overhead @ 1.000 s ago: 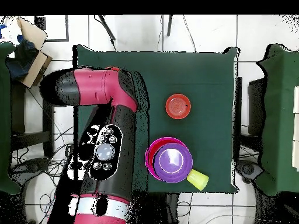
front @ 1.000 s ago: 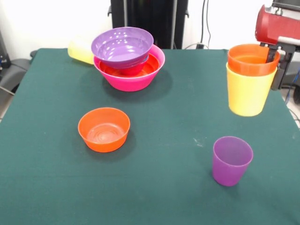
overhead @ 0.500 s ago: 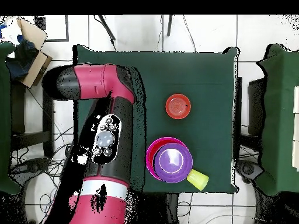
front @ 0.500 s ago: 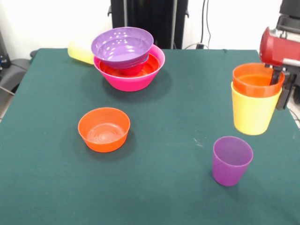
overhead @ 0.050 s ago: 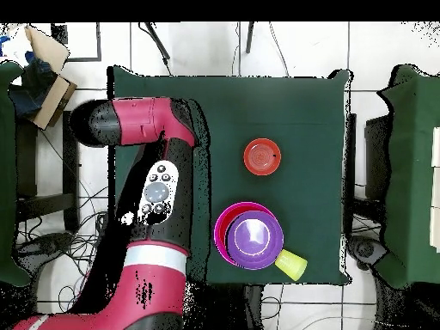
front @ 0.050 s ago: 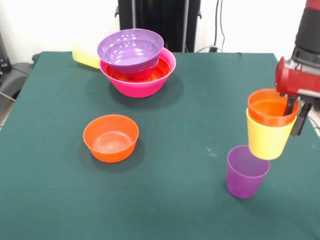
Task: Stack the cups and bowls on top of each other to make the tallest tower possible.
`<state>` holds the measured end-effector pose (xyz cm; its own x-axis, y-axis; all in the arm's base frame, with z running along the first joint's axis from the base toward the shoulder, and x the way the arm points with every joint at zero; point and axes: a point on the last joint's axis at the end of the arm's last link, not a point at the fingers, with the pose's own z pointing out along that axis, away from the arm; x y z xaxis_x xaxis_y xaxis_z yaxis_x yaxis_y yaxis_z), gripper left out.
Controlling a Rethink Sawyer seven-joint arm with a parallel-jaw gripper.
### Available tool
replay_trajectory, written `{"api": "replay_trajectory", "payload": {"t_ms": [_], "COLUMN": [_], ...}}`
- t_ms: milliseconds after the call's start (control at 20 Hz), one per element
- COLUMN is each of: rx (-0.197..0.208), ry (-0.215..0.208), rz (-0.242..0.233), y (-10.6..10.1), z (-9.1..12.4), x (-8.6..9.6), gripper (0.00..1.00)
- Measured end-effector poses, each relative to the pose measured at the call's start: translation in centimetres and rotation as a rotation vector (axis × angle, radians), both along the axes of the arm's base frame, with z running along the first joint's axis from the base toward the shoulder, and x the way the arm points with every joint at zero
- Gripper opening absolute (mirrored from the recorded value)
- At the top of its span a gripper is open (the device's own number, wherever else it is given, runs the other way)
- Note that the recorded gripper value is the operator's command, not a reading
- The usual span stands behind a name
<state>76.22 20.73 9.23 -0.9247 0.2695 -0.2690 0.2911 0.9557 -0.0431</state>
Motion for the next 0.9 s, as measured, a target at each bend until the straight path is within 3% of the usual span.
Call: {"api": "replay_trajectory", "payload": {"t_ms": [300, 900], "rx": [0.008, 0.019], "ry": [0.036, 0.048], "rz": [-0.001, -0.018], "y": [0.1, -1.0], "z": [-2.7, -3.5], "x": [-0.7, -0.6], "gripper": [0.0, 0.0]}}
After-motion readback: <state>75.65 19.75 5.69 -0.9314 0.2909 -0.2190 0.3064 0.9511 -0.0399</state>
